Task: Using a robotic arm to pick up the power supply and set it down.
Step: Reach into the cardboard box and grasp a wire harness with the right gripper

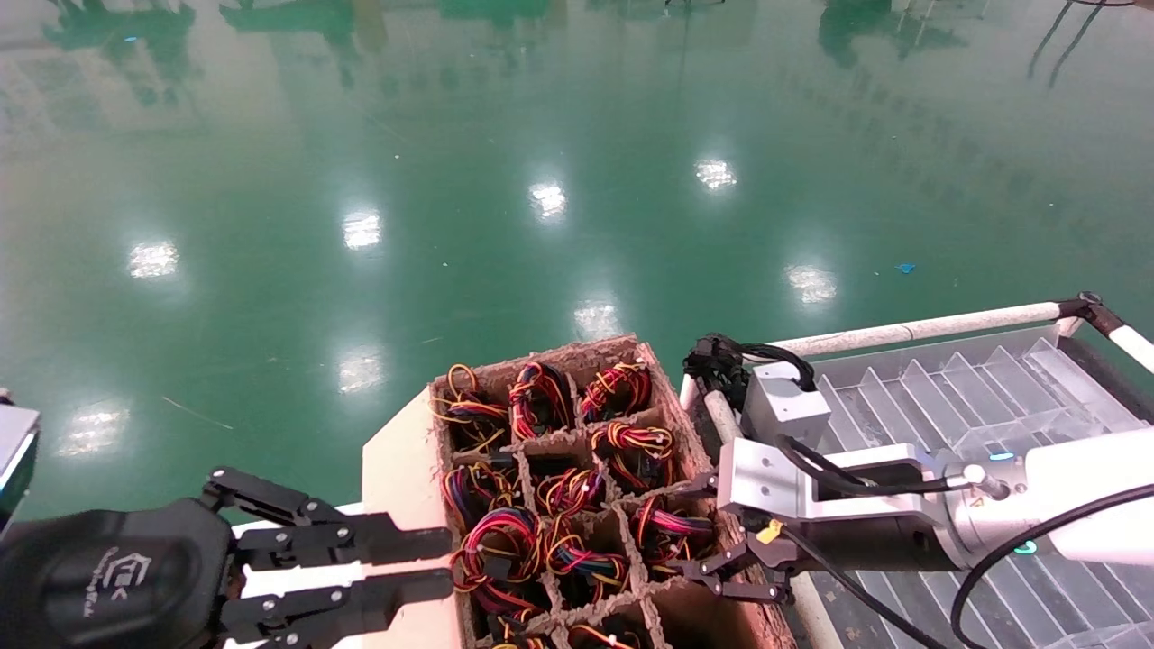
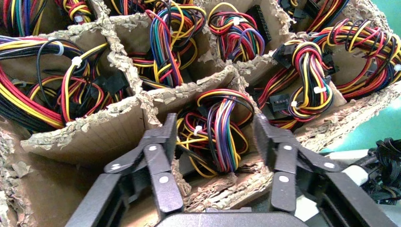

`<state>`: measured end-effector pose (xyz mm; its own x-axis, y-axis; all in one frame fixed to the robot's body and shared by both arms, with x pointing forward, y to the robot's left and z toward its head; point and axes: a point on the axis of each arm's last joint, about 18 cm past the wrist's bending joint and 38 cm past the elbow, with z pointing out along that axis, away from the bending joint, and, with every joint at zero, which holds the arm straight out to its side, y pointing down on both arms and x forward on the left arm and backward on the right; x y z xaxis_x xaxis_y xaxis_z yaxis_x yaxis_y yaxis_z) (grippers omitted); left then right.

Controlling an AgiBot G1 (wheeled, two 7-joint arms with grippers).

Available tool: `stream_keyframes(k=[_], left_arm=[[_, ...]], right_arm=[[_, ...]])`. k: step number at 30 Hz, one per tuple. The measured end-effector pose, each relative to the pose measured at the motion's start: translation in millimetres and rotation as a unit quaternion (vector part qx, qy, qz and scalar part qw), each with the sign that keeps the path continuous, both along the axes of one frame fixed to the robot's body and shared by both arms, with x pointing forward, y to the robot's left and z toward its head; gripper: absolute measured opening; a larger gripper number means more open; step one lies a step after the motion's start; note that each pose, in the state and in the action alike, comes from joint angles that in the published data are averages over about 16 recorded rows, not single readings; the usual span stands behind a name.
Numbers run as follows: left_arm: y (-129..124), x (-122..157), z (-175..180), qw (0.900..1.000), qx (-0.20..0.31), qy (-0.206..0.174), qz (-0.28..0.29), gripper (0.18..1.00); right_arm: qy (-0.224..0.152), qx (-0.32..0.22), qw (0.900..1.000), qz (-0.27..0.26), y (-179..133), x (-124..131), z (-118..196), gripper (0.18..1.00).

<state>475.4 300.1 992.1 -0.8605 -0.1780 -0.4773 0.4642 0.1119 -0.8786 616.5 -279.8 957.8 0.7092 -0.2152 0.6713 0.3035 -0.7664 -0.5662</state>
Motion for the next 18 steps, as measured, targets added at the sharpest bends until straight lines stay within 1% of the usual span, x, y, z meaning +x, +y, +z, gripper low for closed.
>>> stream_keyframes(k=[7, 13, 18], left_arm=[[0.0, 0.0, 0.0, 1.0000, 0.000, 0.000, 0.000, 0.319], [0.0, 0.0, 0.0, 1.0000, 0.000, 0.000, 0.000, 0.427], [0.0, 0.0, 0.0, 1.0000, 0.000, 0.000, 0.000, 0.548]], right_arm=[[0.003, 0.001, 1.000, -0.003, -1.7, 1.3, -1.9, 0.543], [0.005, 0.001, 1.000, -0.005, -3.8, 1.3, -2.5, 0.401], [0.005, 0.006, 1.000, -0.006, -5.6, -0.5, 0.5, 0.320]])
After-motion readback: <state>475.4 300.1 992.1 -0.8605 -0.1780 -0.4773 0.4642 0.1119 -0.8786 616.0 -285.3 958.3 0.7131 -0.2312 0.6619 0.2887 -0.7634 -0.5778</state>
